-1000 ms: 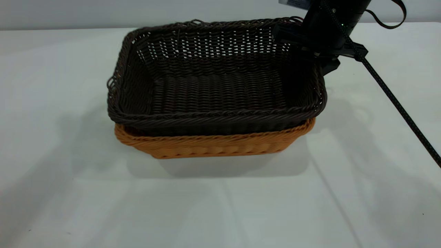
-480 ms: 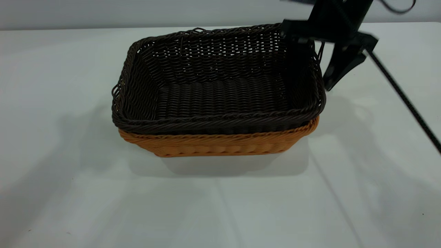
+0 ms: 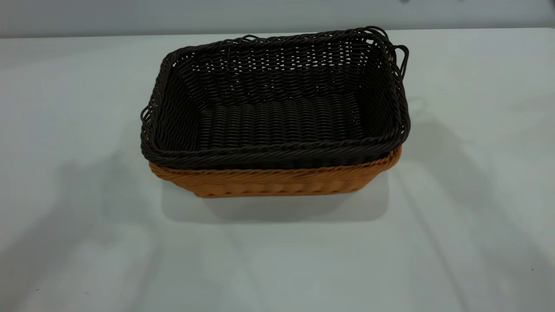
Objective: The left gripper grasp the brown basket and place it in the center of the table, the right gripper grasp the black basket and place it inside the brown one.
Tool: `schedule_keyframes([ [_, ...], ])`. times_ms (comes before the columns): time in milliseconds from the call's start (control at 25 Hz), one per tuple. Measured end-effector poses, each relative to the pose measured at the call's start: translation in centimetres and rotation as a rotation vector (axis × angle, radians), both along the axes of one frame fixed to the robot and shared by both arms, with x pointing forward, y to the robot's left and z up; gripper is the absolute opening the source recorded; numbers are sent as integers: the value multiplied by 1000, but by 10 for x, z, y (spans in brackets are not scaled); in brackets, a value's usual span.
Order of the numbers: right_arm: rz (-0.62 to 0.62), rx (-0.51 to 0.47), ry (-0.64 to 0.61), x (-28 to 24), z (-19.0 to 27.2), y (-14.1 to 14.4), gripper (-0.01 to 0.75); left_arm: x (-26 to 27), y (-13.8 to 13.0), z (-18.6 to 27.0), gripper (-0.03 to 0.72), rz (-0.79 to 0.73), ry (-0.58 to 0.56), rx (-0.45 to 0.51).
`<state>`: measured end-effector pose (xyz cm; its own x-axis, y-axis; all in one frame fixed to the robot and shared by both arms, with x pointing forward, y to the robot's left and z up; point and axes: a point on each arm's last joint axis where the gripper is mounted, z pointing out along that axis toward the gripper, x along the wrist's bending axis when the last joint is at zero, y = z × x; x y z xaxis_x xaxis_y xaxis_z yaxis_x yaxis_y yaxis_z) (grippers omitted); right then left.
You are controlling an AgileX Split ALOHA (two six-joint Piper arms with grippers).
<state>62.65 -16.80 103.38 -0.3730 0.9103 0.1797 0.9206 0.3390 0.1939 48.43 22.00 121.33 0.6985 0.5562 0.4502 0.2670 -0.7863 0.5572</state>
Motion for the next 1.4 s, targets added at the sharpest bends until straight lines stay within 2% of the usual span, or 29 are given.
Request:
schedule_keyframes([
  [240, -24, 68, -222, -48, 99, -14, 583, -45, 23, 11, 399, 157, 116, 22],
  [360, -26, 94, -307, -80, 133, -24, 583, -55, 31, 19, 379, 234, 80, 1],
  [520, -31, 109, -354, -129, 151, -38, 583, -68, 39, 22, 375, 314, 57, -25],
  [760, -30, 84, -373, -203, 142, -61, 583, -91, 48, 5, 373, 399, 90, -74],
  [960, -65, -8, -351, -252, 105, -84, 583, -104, 51, -43, 384, 501, 229, -90],
  [1160, -127, -87, -336, -296, 58, -105, 583, -125, 56, -99, 442, 572, 376, -70],
  [1400, -172, -46, -456, -328, 11, -116, 583, -150, 60, -144, 461, 670, 493, -118],
])
